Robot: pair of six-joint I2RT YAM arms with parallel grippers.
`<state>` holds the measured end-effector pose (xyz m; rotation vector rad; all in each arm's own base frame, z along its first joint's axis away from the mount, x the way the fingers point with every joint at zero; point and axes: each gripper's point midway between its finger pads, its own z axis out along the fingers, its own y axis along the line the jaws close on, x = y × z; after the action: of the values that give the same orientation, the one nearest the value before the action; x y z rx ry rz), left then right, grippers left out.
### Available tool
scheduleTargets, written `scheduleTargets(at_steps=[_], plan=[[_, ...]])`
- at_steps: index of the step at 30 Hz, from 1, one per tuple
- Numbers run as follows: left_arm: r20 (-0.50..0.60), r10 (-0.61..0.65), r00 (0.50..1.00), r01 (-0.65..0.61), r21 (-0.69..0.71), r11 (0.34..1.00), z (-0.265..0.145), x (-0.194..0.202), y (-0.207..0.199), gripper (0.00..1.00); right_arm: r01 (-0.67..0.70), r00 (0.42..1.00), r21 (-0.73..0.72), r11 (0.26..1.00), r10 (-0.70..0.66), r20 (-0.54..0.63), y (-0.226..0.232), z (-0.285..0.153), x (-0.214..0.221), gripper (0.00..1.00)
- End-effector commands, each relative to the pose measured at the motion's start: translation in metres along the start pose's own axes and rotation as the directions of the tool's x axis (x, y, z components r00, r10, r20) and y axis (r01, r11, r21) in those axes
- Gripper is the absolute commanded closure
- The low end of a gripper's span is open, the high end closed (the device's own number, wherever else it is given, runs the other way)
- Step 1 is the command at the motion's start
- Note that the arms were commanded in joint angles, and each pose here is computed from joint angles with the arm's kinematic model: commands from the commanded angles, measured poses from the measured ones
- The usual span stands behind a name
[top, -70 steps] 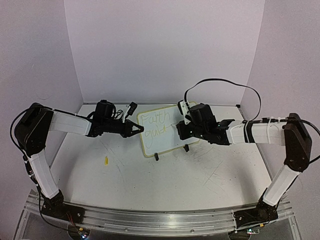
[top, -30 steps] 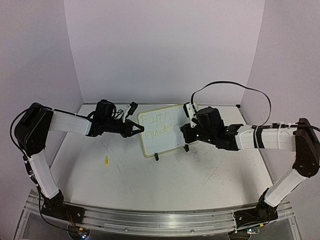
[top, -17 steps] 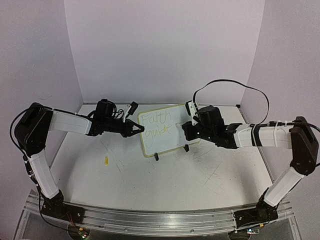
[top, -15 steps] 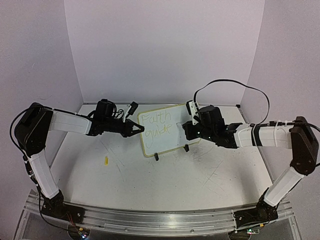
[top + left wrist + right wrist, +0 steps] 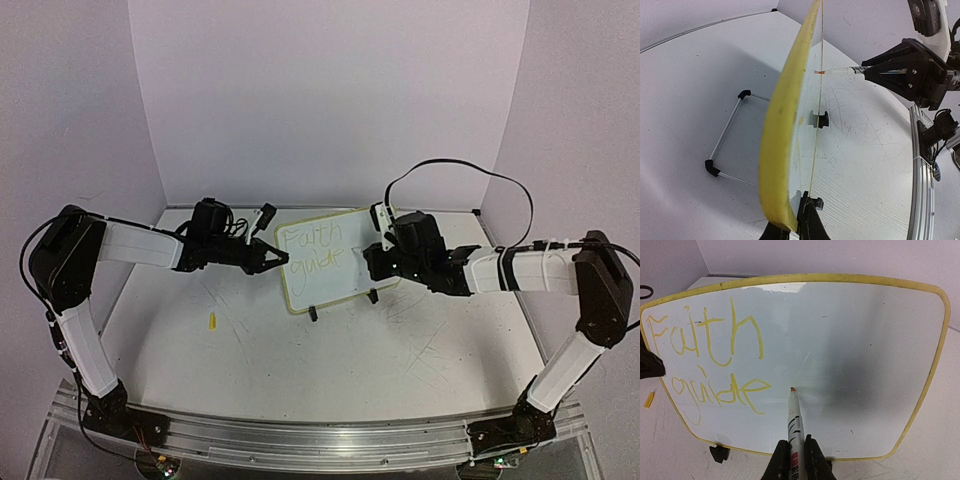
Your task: Write a sentence on the whiteboard
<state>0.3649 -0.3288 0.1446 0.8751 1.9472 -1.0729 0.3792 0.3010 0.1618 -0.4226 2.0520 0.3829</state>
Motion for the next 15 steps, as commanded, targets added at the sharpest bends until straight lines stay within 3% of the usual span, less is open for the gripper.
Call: scheduleTargets(at_steps=[1, 15], plan=[[-0.069, 0.025, 0.997, -0.038, -0.201, 0.979, -0.002, 0.018, 0.045, 1.00, -0.014, 0.998, -0.011, 1.000, 0.014, 0.062, 0.005, 0.002, -0.025, 1.00], [-0.069, 0.024, 0.997, -0.038, -0.201, 0.979, -0.003, 0.018, 0.045, 1.00, -0.017, 1.000, -0.058, 0.998, 0.018, 0.012, 0.016, 0.007, -0.008, 1.00]])
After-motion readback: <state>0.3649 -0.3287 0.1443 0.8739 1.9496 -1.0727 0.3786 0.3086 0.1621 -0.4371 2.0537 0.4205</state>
